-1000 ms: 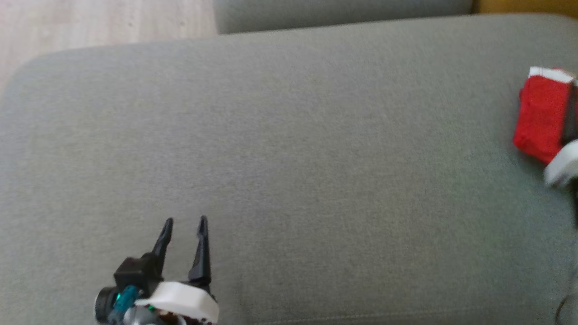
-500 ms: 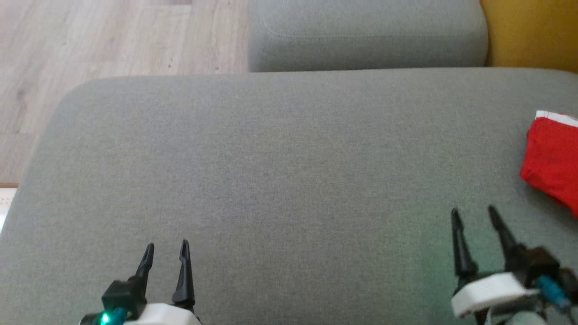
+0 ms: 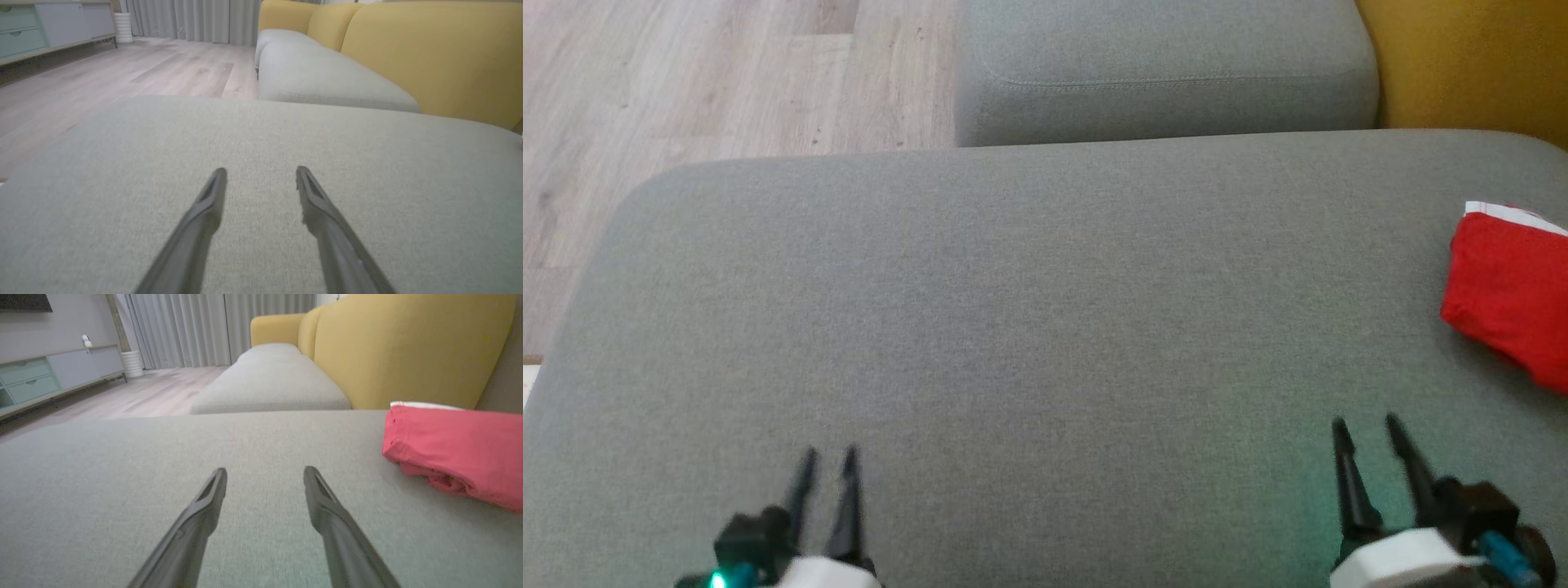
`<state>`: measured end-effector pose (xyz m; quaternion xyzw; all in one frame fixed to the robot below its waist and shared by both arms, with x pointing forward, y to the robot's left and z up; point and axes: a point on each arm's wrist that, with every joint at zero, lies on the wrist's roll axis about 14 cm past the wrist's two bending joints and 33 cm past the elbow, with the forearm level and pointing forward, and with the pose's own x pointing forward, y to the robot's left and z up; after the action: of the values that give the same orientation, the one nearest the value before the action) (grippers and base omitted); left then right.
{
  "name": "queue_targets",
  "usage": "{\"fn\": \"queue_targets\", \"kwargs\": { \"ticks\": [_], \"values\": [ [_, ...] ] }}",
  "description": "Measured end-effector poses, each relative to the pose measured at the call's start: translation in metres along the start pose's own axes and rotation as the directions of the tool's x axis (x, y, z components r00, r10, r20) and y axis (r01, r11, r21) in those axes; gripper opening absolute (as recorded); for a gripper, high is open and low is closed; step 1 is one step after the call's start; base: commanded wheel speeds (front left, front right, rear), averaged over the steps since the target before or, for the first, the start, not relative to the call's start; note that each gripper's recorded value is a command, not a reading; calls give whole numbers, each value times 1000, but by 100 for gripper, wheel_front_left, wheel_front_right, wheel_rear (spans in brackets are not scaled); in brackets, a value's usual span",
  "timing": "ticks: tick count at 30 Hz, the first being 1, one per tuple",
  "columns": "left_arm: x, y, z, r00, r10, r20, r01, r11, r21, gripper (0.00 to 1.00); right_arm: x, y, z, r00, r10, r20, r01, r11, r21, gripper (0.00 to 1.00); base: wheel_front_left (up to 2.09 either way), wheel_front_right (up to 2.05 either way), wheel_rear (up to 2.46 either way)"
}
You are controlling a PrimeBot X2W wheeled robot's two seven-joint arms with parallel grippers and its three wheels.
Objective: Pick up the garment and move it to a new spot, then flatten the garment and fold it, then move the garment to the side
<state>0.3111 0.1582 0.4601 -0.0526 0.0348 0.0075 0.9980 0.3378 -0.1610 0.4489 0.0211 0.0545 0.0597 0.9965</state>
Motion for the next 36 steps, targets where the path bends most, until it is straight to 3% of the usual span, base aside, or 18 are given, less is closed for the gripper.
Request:
{"fn": "queue_targets", "kwargs": {
  "ticks": [5, 19, 36],
  "values": [
    [-12, 1, -25, 996, 6, -86, -8, 1000, -18, 0, -10, -3, -25, 997, -14, -82, 16, 1000, 25, 0, 0, 0, 0],
    [-9, 5, -31, 991, 27, -130, -51, 982, -180, 0, -11, -11, -26, 993, -62, -97, 79, 978, 191, 0, 0, 0, 0],
    [2, 11, -30, 987, 36, -155, -91, 927, -365, 0, -5, -20, -20, 990, -105, -92, 132, 914, 383, 0, 0, 0, 0]
  ]
}}
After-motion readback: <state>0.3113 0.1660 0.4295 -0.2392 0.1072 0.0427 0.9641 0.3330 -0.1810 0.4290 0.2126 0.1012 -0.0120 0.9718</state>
